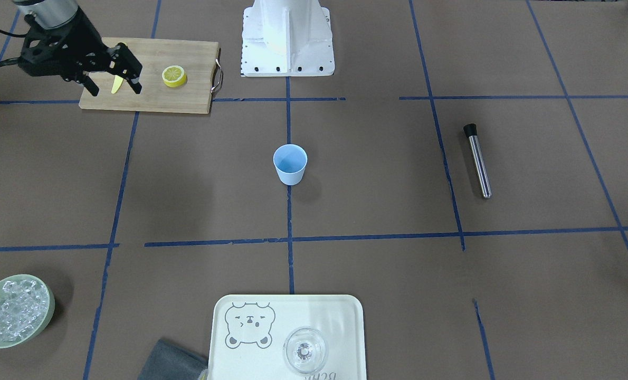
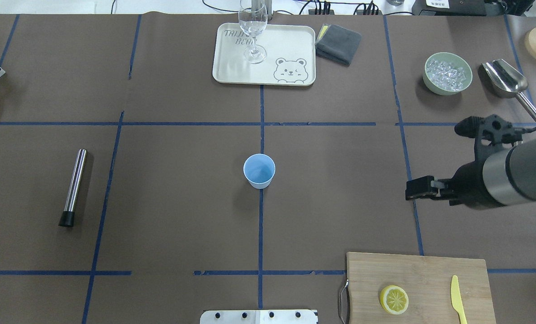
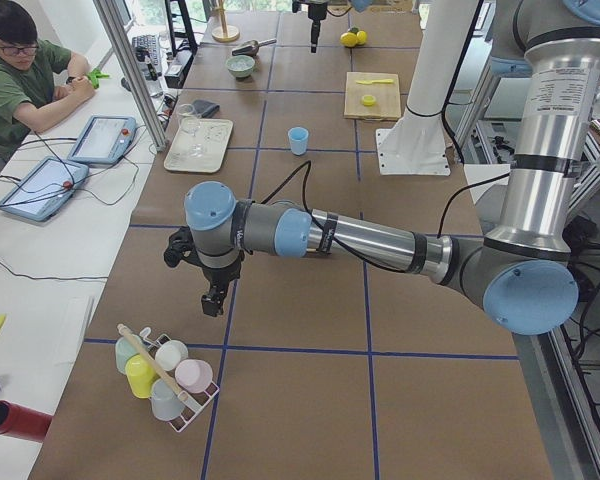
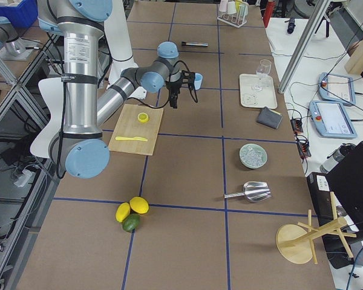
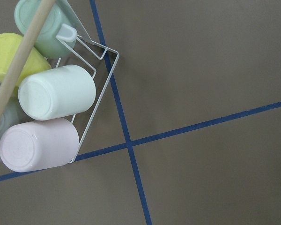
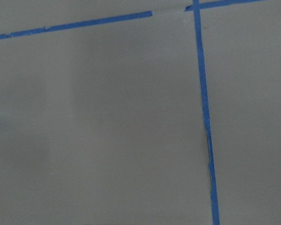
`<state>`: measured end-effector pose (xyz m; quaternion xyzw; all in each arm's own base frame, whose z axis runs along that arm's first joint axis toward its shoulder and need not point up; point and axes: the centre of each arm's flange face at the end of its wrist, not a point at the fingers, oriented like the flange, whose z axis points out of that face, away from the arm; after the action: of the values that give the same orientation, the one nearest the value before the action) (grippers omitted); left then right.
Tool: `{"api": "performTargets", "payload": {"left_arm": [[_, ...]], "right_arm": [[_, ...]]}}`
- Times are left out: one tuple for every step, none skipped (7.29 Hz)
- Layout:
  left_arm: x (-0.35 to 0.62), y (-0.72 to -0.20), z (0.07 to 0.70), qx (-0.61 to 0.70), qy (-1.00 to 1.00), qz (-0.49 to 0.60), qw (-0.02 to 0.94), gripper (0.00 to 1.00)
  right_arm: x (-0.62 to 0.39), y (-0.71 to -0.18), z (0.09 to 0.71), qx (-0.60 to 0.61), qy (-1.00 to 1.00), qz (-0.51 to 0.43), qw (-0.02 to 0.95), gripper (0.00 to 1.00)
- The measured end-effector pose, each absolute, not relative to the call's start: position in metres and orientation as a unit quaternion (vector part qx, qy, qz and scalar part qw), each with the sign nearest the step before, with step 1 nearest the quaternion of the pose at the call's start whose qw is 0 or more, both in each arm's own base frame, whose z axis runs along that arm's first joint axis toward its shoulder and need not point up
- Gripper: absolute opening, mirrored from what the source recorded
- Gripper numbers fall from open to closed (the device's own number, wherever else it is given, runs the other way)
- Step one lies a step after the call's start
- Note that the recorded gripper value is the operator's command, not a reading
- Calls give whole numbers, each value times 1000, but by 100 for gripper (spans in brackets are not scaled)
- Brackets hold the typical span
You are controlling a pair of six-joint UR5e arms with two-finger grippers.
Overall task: Squeeze lemon into cup
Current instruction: 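Move the right gripper down over the lemon slice on the wooden board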
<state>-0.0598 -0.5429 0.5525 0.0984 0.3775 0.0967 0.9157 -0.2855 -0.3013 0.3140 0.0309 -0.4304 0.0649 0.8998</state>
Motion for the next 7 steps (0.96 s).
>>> {"api": "performTargets", "payload": {"left_arm": [[-60,-543,553,98,377,96,916,100],[-60,-543,553,98,378,96,916,100],[-60,-543,554,97,378,95,916,100],[-60,-543,554,96,378,95,916,100],[-60,-543,554,96,378,95,916,100],[-60,-543,554,96,378,95,916,100],[-60,-543,554,97,378,95,916,100]], "right_arm": [[-310,-268,311,39,-422,71,903,100],[-334,-237,310,48,-418,78,904,100],[-356,-208,315,62,-412,75,906,100],[-376,-182,325,78,-407,70,907,100],[-392,-163,340,91,-406,68,907,100],[-403,-150,357,103,-400,64,908,100],[-410,-143,373,111,-395,62,910,100]]}}
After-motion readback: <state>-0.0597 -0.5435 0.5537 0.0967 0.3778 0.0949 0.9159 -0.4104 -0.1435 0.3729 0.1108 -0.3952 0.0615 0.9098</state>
